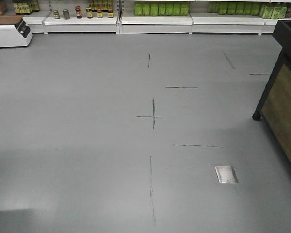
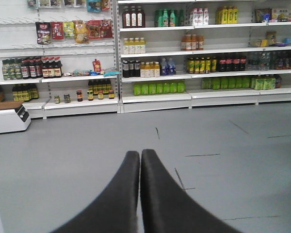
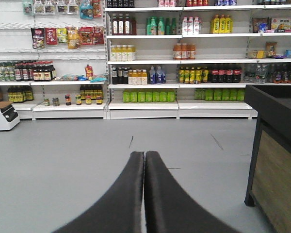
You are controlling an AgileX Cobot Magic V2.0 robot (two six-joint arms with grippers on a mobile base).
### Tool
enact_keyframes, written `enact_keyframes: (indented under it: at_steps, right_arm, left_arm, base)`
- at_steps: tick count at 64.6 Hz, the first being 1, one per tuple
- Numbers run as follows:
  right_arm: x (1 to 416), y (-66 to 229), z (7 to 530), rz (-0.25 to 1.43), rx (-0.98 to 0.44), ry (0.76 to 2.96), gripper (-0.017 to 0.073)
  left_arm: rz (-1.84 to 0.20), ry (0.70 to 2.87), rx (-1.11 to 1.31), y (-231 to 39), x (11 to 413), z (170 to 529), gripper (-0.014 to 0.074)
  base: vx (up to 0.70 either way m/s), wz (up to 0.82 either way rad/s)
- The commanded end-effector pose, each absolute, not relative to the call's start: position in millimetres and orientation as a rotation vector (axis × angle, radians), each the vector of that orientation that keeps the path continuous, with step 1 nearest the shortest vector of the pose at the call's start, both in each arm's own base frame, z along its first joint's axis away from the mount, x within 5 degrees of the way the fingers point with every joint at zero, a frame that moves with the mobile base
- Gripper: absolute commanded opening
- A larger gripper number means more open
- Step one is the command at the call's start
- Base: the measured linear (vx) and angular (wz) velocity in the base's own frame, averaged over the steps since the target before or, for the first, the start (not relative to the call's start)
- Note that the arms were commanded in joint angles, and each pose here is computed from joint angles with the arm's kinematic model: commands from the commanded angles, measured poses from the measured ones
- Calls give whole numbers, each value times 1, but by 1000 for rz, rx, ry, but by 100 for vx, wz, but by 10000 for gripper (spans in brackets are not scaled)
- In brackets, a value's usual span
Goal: Pick three apples into basket with both arms
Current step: 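Drive the base across the floor toward the fruit display table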
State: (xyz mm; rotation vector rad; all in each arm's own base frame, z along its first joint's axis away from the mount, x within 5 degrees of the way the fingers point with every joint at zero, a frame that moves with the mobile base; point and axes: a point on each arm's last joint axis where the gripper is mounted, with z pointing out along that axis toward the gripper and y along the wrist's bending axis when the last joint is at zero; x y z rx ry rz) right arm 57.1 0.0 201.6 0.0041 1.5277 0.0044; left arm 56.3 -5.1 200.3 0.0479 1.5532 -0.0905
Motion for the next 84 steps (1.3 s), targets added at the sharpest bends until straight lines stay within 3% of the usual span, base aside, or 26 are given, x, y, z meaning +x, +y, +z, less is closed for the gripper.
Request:
enact_keyframes:
  at_steps: [1, 43, 84]
  right_arm:
    - [58, 0, 206, -2, -9, 1480, -9]
    - [58, 0, 206, -2, -9, 1480, -9]
    - [58, 0, 206, -2, -9, 1480, -9]
  left_arm:
    - [-97, 1494, 35, -5, 56, 200, -6]
    - [-97, 1494, 35, -5, 56, 200, -6]
    - [-97, 1494, 35, -5, 56, 200, -6]
  base:
    - [25, -16]
    - [27, -34]
    - [24, -63]
